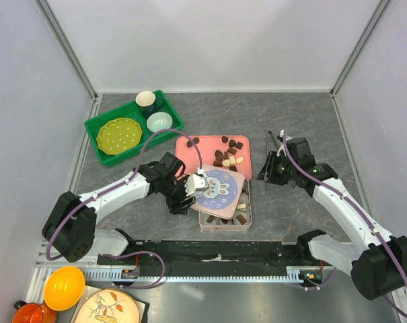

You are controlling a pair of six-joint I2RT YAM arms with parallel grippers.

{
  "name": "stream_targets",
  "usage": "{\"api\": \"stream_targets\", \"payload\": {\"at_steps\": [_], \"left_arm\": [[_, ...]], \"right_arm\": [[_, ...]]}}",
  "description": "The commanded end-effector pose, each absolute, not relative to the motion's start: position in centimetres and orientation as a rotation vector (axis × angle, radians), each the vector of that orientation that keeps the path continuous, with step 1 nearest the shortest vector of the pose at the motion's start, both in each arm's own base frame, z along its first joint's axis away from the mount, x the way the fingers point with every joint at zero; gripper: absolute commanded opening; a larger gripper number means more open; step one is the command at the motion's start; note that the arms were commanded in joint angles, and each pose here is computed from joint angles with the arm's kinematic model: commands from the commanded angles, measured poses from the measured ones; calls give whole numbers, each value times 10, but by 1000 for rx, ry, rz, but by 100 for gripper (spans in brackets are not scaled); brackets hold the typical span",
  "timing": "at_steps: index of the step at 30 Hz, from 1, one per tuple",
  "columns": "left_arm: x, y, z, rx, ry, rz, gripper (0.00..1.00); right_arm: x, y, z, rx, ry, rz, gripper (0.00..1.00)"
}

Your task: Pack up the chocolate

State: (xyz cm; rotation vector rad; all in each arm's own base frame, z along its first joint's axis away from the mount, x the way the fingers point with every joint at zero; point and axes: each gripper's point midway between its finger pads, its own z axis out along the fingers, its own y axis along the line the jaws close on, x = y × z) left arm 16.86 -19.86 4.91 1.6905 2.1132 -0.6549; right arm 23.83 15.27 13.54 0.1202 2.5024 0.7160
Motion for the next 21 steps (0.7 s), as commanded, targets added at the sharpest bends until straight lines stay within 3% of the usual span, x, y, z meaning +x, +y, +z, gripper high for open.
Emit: {"api": "stream_targets", "payload": {"at_steps": [1,10,21], "left_arm": [[178,-210,59,1667,2078,-647,66],[171,-208,57,1709,2082,-630,64],[165,-205,61,1743,2070,-597,63]], "right_arm": [[234,128,114,254,2554,542,38],[211,135,70,331,2644,612,33],[221,153,62,344,2621,647,30]]}}
